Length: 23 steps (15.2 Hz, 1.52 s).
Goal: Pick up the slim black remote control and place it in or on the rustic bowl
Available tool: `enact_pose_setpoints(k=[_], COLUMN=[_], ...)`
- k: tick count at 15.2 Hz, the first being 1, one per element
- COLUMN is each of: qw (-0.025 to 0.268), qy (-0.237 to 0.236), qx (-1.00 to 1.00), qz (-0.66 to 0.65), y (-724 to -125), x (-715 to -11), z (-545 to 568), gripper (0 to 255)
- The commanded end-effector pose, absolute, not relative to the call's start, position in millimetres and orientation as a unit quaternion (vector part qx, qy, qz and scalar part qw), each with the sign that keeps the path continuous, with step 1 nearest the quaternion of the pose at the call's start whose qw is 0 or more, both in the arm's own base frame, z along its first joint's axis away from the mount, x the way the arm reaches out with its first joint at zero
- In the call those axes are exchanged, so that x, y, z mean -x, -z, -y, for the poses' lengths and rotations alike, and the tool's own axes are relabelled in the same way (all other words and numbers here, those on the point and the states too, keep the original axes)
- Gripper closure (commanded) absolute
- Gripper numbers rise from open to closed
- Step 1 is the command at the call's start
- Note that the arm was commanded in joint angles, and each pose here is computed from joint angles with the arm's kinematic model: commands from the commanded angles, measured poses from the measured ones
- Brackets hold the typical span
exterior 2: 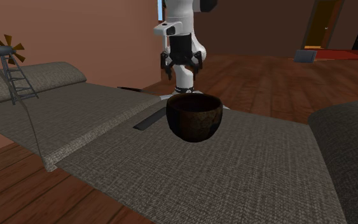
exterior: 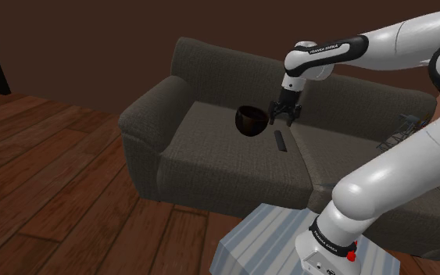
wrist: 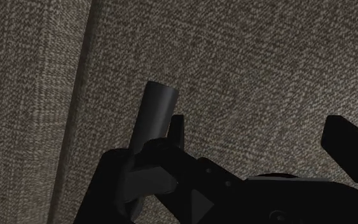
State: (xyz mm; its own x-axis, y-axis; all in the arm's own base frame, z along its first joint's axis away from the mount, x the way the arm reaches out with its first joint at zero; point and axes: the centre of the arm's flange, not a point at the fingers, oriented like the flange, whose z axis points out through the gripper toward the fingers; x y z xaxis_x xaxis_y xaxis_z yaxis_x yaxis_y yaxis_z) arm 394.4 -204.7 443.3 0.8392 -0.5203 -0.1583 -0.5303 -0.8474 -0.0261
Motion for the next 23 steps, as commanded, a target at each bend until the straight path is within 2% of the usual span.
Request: enact_pose_setpoints(k=[1,11,18,23], qw=[0.039,0.061,0.061,0.061], qy=[-0.076,-0.09,-0.09,-0.09], qx=[0.95,0.898,0.898,0.898], qz=[-0.301,-0.426,-0.426,-0.426], y=[-428.8,-347.4,-311.3,-308.3], x=[-398.6,-401.5,-397.5,-397.1], z=[229.2,343.5,336.7,336.1], gripper=[0,0,0,0])
